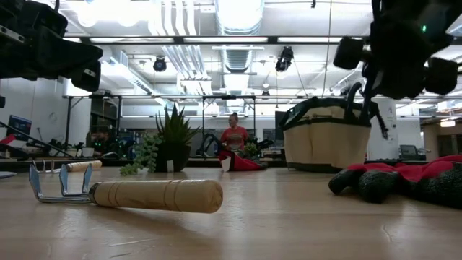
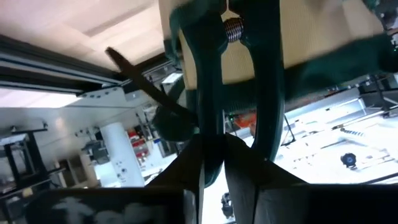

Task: Pick & Place Garden tools in Gardening bag
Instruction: Put the right green shear scissors into the gardening bag

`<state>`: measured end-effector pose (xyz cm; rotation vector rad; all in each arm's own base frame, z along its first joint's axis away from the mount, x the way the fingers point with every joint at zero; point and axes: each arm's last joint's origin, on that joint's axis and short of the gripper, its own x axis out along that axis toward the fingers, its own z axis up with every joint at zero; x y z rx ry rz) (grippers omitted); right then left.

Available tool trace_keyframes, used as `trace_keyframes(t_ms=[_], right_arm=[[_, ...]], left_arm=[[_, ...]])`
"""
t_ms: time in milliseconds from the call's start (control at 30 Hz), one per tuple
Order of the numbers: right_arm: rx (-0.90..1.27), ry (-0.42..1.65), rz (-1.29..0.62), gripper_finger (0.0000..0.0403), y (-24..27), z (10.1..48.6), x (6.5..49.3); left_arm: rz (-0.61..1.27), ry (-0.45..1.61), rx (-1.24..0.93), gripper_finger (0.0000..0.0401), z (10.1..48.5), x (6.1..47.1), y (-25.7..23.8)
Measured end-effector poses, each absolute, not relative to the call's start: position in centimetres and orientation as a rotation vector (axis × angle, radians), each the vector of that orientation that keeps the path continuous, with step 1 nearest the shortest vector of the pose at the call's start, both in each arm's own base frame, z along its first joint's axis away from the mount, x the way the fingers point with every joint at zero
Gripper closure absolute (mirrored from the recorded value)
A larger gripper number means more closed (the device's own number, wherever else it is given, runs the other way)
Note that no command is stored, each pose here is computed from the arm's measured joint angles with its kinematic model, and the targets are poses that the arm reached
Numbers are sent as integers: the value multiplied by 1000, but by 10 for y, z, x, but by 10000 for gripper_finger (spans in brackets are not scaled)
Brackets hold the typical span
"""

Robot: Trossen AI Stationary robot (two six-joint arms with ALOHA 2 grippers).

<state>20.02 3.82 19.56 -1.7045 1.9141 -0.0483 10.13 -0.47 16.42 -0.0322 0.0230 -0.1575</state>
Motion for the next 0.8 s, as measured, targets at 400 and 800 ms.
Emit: trace_keyframes(t_ms=[400,800], right_arm=[[-1724,1953,-97,343,41,177,210],[-1653,1907,-201,352,41,176,210]], left_arm=[[-157,23,-32,373,164,101,-5],[-157,23,-32,373,164,101,-5]])
